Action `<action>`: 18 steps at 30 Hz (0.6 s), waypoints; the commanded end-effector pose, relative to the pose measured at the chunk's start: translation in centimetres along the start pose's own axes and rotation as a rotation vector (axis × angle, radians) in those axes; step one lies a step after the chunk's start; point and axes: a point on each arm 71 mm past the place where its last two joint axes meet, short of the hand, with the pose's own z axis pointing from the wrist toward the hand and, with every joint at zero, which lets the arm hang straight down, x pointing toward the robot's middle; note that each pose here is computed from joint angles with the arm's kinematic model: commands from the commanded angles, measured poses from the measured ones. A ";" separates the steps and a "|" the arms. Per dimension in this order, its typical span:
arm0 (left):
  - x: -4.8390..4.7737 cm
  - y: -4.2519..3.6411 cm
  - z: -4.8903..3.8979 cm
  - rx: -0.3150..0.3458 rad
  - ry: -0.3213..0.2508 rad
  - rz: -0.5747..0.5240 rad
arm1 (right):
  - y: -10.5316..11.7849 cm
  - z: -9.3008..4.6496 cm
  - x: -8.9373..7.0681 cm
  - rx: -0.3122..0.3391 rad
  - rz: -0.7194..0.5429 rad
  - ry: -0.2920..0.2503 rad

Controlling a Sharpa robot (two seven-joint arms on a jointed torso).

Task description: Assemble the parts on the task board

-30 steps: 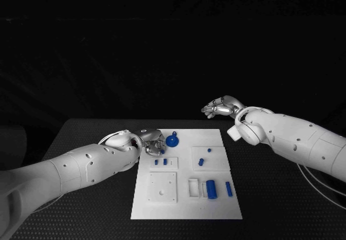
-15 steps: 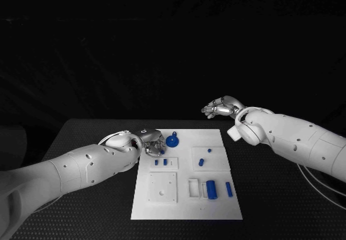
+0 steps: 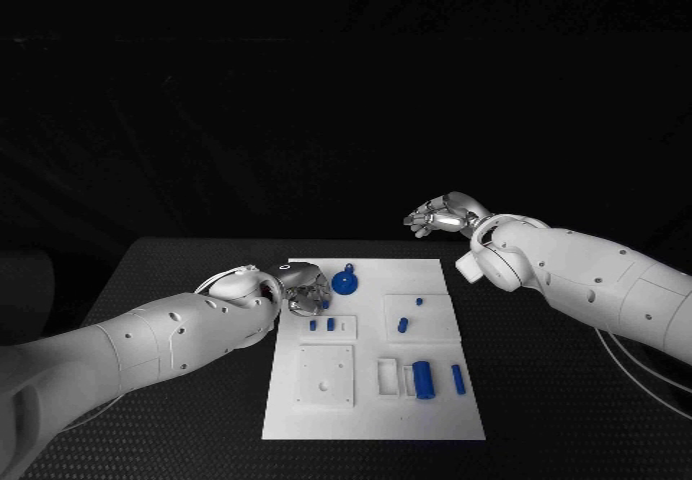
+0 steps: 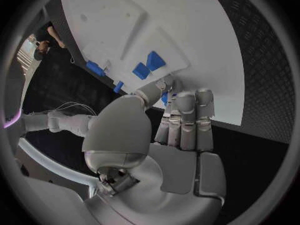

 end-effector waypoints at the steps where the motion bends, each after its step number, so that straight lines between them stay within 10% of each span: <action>1: -0.01 0.01 -0.02 -0.004 0.003 -0.015 | 0.0 0.0 0.0 -0.008 -0.001 0.006; 18: -0.64 1.52 -0.80 -0.030 -0.044 -0.020 | -0.2 -0.3 -0.1 -0.009 -0.043 0.035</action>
